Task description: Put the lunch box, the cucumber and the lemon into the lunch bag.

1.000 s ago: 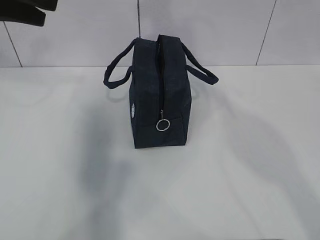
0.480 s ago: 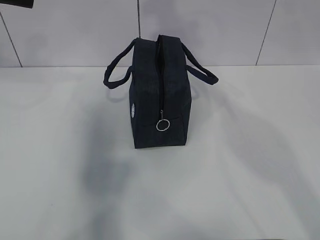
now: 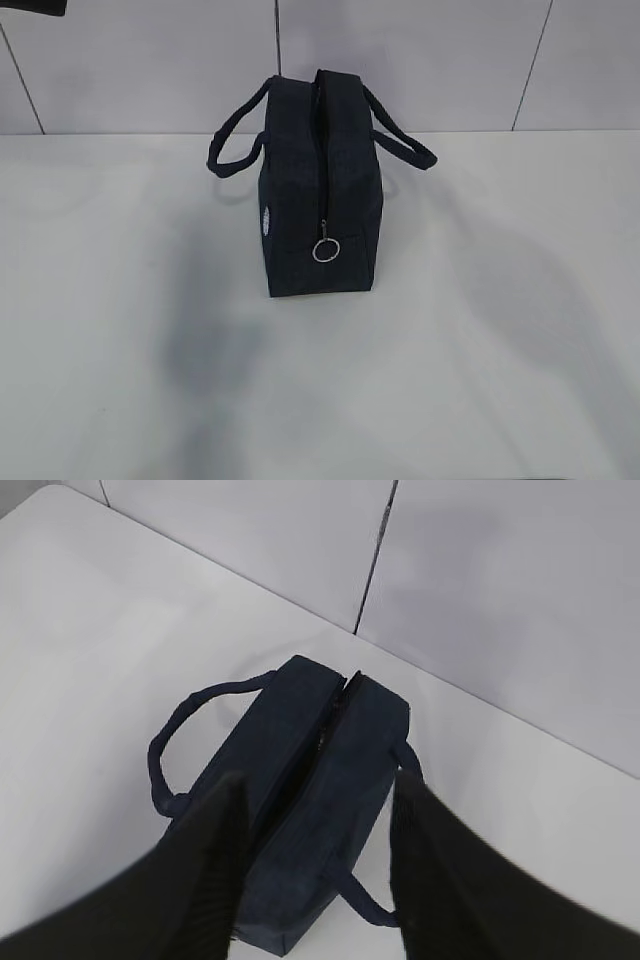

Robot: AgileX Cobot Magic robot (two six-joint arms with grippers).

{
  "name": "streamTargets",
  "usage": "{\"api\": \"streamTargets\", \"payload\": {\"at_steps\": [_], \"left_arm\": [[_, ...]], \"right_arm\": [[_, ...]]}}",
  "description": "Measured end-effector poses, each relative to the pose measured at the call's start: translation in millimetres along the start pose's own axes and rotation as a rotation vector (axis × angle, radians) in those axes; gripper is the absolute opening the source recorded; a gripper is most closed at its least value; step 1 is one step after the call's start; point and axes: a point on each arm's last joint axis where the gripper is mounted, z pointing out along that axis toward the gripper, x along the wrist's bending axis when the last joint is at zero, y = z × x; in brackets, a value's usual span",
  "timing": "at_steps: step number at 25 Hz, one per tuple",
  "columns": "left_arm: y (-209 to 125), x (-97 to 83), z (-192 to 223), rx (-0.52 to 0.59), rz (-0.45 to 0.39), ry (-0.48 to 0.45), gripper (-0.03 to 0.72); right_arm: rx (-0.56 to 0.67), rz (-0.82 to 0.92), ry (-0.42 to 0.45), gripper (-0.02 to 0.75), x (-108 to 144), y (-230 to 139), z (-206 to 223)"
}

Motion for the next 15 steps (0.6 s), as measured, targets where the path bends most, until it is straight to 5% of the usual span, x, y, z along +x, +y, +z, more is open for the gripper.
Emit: {"api": "streamTargets", "payload": {"at_steps": [8, 15], "left_arm": [[0, 0.1, 0, 0.001, 0.001, 0.001, 0.402], [0, 0.0, 0, 0.003, 0.001, 0.000, 0.402]], "right_arm": [[-0.003, 0.010, -0.002, 0.349, -3, -17, -51], [0.029, 0.002, -0.040, 0.349, -5, -70, -87]]}}
